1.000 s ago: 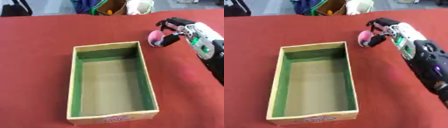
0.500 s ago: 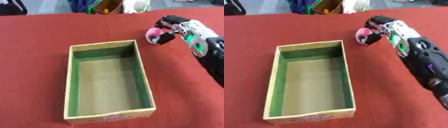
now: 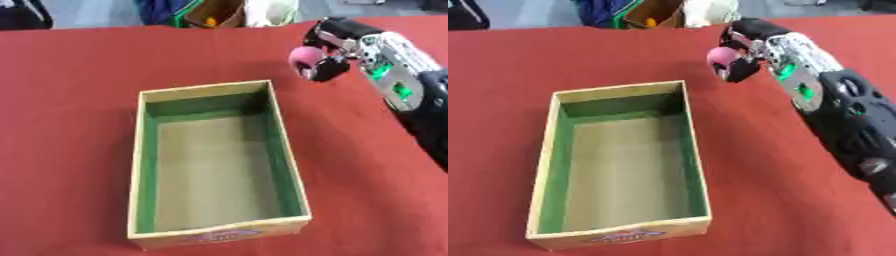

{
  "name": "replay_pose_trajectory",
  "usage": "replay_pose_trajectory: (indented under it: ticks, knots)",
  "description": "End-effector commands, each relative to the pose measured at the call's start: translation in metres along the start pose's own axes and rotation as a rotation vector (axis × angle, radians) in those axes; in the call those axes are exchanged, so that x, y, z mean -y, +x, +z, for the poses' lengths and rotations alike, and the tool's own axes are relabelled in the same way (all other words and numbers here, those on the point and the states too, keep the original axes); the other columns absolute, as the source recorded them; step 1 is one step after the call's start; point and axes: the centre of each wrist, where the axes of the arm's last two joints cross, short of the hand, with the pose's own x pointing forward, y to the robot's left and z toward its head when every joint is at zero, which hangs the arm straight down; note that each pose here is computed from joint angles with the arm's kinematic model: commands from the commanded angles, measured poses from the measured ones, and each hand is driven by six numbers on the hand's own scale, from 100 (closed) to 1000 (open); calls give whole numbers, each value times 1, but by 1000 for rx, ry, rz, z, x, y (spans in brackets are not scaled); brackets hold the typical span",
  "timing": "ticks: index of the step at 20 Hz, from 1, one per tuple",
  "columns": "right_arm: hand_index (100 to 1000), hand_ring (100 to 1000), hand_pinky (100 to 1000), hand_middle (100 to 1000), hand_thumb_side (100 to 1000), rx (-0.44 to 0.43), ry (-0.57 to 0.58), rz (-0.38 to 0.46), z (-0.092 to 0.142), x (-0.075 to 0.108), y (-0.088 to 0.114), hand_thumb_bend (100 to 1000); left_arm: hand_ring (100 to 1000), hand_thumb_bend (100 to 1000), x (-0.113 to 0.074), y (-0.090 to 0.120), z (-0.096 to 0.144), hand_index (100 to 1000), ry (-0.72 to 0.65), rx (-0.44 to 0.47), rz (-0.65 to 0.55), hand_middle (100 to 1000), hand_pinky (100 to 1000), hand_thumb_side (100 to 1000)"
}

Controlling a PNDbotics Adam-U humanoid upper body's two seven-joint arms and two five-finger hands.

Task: Pick up objects on the table and place them in the box.

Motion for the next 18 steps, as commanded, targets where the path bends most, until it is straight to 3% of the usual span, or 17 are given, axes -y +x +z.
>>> replay_pose_trajectory:
  ticks: [1, 6, 11, 18]
  knots:
    - [479, 644, 547, 370, 100, 26, -81, -26, 16, 31, 4, 100, 352, 100, 1, 8, -6, 512, -4, 37, 9, 377, 378, 469]
    - [471, 628, 530, 358, 100, 105, -202, -62, 47, 60, 23, 100, 352, 100, 1, 8, -7, 512, -2, 45, 7, 376, 378, 469]
    - [477, 595, 488, 364, 100, 281, -344, -56, 100, 85, 62, 100, 353, 100, 2, 9, -8, 513, -1, 52, 8, 376, 378, 469]
    - [481, 581, 475, 369, 100, 529, -395, -57, 105, 80, 70, 100, 353, 100, 3, 9, -9, 514, -2, 56, 12, 377, 377, 467]
